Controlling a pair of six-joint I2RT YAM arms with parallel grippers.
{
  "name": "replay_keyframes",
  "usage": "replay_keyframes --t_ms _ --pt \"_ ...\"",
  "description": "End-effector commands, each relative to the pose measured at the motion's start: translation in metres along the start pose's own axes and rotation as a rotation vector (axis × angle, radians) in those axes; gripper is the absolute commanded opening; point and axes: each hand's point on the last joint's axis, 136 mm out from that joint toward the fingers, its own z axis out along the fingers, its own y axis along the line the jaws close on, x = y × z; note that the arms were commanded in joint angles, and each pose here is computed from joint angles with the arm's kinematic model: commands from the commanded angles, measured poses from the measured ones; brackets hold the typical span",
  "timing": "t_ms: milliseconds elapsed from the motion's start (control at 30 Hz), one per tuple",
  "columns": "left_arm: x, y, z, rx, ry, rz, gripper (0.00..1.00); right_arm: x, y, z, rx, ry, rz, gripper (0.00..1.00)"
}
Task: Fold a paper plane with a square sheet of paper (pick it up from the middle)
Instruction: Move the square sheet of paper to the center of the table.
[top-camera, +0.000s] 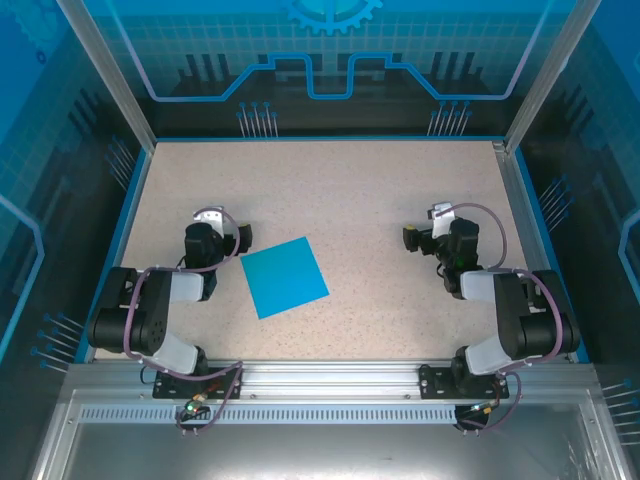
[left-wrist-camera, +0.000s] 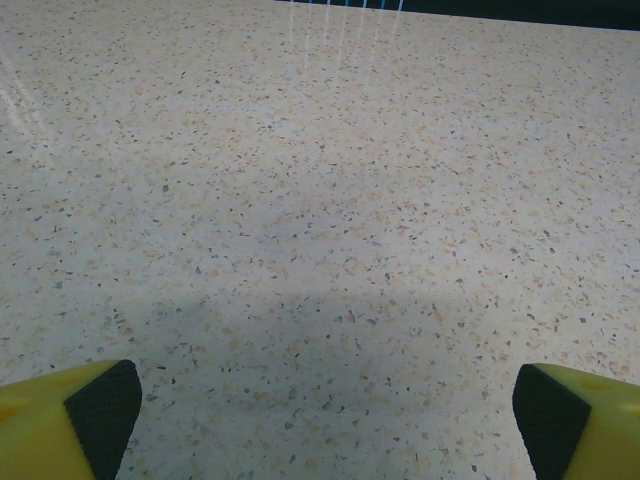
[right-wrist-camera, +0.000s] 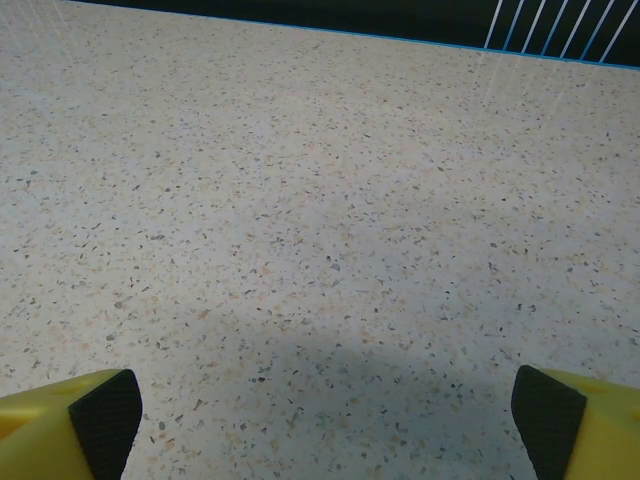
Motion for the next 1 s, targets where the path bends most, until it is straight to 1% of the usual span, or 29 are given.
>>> replay_keyframes --t_ms 0,533,633,733,767,833,867,900,967 --pt "-0.015 -0.002 0.001 0.02 -0.037 0.01 0.99 -0.008 -0.002 0.003 0.01 -0.026 -0.006 0.99" --pt "-0.015 -0.002 0.001 0.021 -0.036 0.01 0.99 -0.009 -0.003 0.003 0.015 -0.022 0.001 0.99" --pt "-0.015 -0.002 0.001 0.021 -0.036 0.01 0.99 -0.013 0.002 0.002 0.014 -0.023 -0.027 0.99" --pt "-0.015 -0.002 0.001 0.02 -0.037 0.011 0.99 -0.02 0.001 -0.005 0.048 -0.034 -0.044 0.99" --pt "-0.015 -0.002 0.001 0.02 -0.036 0.011 0.99 -0.025 0.002 -0.008 0.055 -0.012 -0.047 0.99" --pt "-0.015 -0.005 0.001 0.031 -0.035 0.02 0.99 -0.035 0.007 -0.014 0.029 0.103 -0.026 0.99" --pt "-0.015 -0.006 0.001 0.035 -0.033 0.022 0.99 -0.034 0.007 -0.018 0.031 0.172 -0.008 0.99" --pt "-0.015 -0.006 0.001 0.035 -0.033 0.022 0.99 -0.045 0.007 -0.022 0.043 0.208 0.043 0.99" --pt "-0.015 -0.006 0.001 0.036 -0.034 0.022 0.99 -0.058 0.028 -0.032 -0.05 0.262 0.153 0.99"
